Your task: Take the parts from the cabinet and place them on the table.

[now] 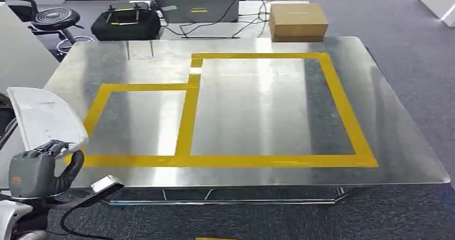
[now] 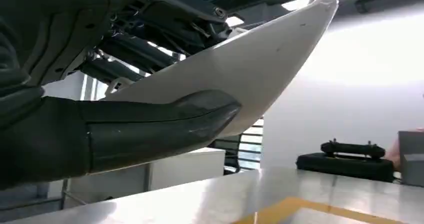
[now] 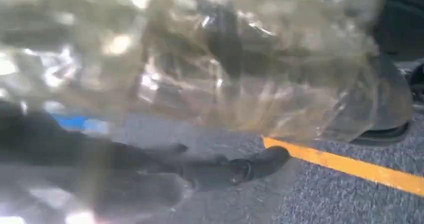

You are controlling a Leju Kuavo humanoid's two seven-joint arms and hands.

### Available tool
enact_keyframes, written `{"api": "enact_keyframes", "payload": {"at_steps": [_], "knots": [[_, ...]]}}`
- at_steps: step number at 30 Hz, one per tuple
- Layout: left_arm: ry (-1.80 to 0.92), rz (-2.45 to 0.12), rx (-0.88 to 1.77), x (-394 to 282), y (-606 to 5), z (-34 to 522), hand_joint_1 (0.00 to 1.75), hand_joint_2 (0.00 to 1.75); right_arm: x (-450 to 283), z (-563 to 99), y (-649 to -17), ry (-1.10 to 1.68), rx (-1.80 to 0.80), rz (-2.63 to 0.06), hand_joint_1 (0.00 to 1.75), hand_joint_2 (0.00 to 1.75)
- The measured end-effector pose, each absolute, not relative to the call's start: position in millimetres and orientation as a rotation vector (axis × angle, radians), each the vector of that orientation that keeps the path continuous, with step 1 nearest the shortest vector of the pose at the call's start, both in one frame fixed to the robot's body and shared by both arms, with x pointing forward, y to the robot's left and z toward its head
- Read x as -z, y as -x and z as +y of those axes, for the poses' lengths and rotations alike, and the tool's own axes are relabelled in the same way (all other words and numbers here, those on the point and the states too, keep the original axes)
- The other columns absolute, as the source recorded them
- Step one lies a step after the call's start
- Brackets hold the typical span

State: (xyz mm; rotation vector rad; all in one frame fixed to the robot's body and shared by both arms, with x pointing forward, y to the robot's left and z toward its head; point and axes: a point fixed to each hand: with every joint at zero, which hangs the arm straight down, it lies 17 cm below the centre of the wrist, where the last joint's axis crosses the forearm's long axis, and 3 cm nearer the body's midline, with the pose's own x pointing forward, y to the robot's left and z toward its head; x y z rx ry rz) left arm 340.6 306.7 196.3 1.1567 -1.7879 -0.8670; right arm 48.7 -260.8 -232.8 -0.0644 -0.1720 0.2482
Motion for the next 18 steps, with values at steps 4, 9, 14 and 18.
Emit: {"api": "enact_keyframes", "payload": {"at_steps": [4, 9, 14, 18], "knots": [[-1.162, -1.831, 0.924, -200, -340, 296, 1.64, 1.75, 232, -258, -50, 0.051, -0.250, -0.175, 0.00, 0.00], [-1.095, -1.861, 1.086, -180, -344, 267, 1.64, 1.75, 233, -253, -61, 0.011, -0.282, -0.199, 0.00, 0.00], [-1.054, -1.864, 1.151, -166, -349, 254, 1.64, 1.75, 234, -250, -62, 0.001, -0.302, -0.205, 0.00, 0.00], [-1.006, -1.920, 1.223, -157, -348, 233, 1.64, 1.75, 235, -246, -68, -0.015, -0.333, -0.226, 0.00, 0.00]]}}
